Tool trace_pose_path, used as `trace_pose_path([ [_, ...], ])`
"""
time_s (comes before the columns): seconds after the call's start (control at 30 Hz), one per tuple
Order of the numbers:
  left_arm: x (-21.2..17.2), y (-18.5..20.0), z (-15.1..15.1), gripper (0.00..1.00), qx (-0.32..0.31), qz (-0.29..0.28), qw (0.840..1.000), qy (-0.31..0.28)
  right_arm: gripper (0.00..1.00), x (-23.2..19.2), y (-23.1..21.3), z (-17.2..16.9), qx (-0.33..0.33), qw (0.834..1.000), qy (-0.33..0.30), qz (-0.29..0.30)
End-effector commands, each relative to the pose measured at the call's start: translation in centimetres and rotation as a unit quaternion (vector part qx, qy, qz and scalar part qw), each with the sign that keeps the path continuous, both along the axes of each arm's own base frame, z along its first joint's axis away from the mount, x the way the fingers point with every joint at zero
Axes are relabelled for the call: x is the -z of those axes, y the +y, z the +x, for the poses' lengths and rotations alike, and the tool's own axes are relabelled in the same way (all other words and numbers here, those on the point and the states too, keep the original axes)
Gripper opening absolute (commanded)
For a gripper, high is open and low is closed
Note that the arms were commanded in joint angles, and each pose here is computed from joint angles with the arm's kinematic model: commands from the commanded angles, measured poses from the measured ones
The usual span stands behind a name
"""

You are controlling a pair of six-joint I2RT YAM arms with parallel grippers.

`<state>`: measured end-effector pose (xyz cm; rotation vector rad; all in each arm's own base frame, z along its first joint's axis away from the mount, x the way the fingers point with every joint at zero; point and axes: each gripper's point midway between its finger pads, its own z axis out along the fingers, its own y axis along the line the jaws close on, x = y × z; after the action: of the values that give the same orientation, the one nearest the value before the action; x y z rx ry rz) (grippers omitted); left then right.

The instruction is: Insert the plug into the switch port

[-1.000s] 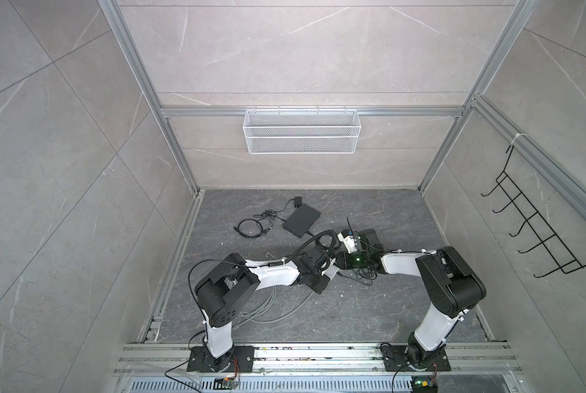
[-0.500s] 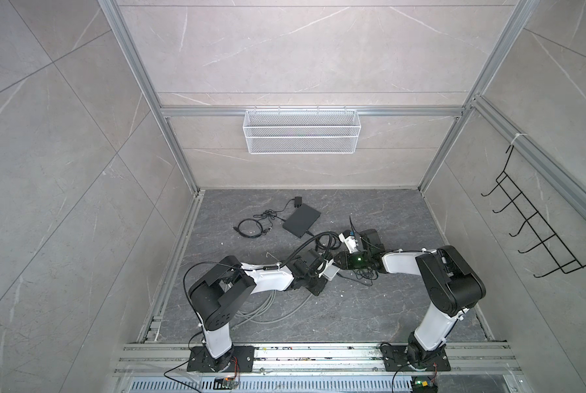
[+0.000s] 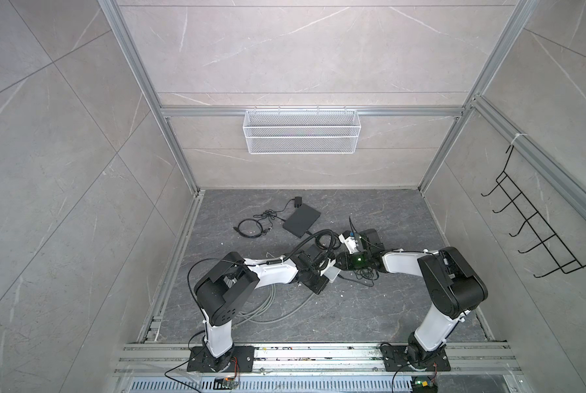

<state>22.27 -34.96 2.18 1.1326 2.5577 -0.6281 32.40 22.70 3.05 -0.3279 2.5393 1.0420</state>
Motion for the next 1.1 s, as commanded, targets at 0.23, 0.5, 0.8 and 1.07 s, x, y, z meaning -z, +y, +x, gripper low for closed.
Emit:
trace_pose_path([
  [0.23, -1.3, -3.3, 3.2, 0.06, -0.003, -0.036, 0.999, -0.02, 0.25, 0.8, 2.3, -6.7, -0.041, 0.991, 0.113, 0.051],
  [0.5, -0.5, -2.3, 3.6, 0.06, -0.039, -0.014, 0.999, -0.022, 0.25, 0.4, 2.8, -6.7, -0.041, 0.99, 0.121, 0.068],
  [0.8, -2.5, -2.6, 7.1, 0.06, -0.125, -0.053, 0.986, -0.097, 0.25, 2.2, 1.7, -8.9, -0.035, 0.984, 0.165, 0.05],
  [1.07, -3.1, -2.2, 6.9, 0.06, -0.123, -0.066, 0.984, -0.113, 0.23, 3.4, 1.2, -9.8, -0.013, 0.979, 0.198, 0.042],
])
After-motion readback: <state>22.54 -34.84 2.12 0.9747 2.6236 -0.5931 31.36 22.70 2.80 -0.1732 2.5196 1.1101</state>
